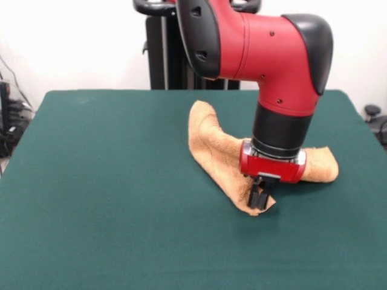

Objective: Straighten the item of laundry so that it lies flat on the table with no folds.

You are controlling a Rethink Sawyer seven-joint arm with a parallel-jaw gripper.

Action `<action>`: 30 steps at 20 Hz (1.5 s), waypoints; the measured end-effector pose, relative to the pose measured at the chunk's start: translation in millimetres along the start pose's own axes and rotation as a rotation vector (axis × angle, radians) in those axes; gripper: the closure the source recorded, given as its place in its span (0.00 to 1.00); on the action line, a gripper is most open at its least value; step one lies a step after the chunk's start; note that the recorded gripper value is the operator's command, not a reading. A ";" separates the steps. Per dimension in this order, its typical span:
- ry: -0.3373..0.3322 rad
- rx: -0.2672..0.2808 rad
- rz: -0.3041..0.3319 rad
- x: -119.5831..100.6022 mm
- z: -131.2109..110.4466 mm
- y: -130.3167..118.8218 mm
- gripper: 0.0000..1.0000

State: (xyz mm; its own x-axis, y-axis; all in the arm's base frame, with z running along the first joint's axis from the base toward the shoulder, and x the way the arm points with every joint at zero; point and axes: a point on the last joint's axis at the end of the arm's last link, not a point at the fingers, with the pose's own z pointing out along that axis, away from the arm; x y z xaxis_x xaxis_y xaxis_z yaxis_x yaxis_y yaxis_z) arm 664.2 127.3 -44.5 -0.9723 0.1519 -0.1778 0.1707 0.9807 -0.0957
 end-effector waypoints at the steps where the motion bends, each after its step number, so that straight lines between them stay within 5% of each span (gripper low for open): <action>1: 0.000 0.000 0.000 0.1 0.0 0.2 1.00; 30: -0.006 0.006 0.005 -7.5 4.1 2.3 1.00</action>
State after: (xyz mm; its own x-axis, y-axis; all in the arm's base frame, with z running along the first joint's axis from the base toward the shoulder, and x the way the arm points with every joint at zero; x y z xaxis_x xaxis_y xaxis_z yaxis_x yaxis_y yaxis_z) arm 672.6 127.9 -47.4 -0.9704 0.1557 -0.1846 0.1762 0.9792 -0.1005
